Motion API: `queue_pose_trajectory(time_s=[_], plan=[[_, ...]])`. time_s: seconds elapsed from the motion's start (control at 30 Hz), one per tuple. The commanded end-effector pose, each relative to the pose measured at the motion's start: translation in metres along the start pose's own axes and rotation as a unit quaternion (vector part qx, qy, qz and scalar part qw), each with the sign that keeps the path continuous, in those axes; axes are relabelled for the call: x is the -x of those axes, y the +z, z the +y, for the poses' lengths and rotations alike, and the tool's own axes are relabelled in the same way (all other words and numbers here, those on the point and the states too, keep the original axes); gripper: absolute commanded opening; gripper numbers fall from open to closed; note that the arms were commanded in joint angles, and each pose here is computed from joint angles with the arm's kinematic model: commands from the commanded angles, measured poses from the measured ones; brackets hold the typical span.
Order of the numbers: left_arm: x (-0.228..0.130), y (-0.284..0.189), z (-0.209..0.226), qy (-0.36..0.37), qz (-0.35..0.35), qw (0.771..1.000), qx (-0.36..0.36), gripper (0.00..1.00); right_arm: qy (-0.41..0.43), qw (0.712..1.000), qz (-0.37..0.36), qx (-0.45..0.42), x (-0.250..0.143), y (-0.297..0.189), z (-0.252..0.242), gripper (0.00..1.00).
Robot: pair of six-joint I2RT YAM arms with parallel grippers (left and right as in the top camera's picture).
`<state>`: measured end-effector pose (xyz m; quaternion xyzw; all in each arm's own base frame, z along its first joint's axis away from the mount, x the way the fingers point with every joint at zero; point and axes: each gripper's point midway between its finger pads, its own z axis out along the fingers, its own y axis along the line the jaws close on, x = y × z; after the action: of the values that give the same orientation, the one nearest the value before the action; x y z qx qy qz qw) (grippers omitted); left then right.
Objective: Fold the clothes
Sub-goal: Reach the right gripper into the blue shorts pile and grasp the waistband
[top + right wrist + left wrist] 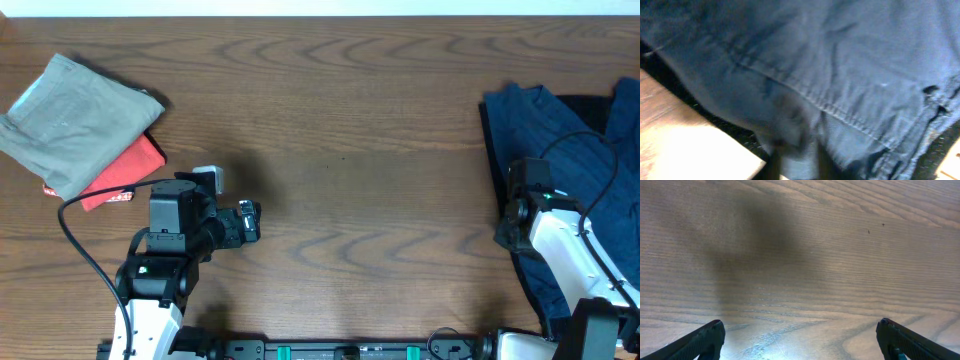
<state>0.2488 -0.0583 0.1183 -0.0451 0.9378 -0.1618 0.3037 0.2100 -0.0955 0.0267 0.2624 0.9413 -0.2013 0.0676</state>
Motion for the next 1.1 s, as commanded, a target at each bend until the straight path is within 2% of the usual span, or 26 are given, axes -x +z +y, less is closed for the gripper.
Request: queue_pose_trajectory(time_s=[0.0,0.17,0.27,0.37,0.47,0.57,0.7,0.77,0.87,0.97,1.07], plan=[[0.009,-0.005,-0.004,-0.001,-0.009,1.0,-0.008,0.98,0.013,0.999,0.004,0.036,0.004,-0.002,0.012,0.01],[0.009,-0.005,-0.004,-0.001,-0.009,1.0,-0.008,0.98,-0.019,0.997,0.004,0.081,0.006,-0.006,0.027,0.01],[0.009,-0.005,-0.004,-0.001,-0.01,1.0,-0.009,0.98,-0.069,0.987,-0.007,0.146,0.015,-0.025,0.046,0.01],[0.01,-0.005,-0.005,0.0,-0.012,1.0,-0.009,0.98,-0.115,0.962,-0.042,0.243,0.031,-0.065,0.07,0.01],[0.01,-0.005,-0.005,0.0,-0.013,1.0,-0.009,0.98,-0.125,0.93,-0.093,0.332,0.051,-0.12,0.085,0.01],[0.01,-0.005,-0.005,0.0,-0.013,1.0,-0.009,0.98,-0.125,0.901,-0.142,0.39,0.065,-0.166,0.09,0.01],[0.011,-0.005,-0.005,0.0,-0.013,1.0,-0.009,0.98,-0.134,0.873,-0.165,0.44,0.064,-0.197,0.095,0.01],[0.011,-0.005,-0.005,0.0,-0.013,1.0,-0.009,0.98,-0.135,0.882,-0.155,0.424,0.06,-0.19,0.092,0.01],[0.011,-0.005,-0.005,0.0,-0.013,1.0,-0.009,0.98,-0.121,0.914,-0.125,0.366,0.052,-0.164,0.081,0.02],[0.011,-0.005,-0.005,0.0,-0.013,1.0,-0.009,0.98,-0.106,0.944,-0.089,0.299,0.042,-0.129,0.067,0.26],[0.011,-0.005,-0.004,0.0,-0.013,1.0,-0.008,0.98,-0.1,0.961,-0.056,0.253,0.029,-0.097,0.061,0.43]])
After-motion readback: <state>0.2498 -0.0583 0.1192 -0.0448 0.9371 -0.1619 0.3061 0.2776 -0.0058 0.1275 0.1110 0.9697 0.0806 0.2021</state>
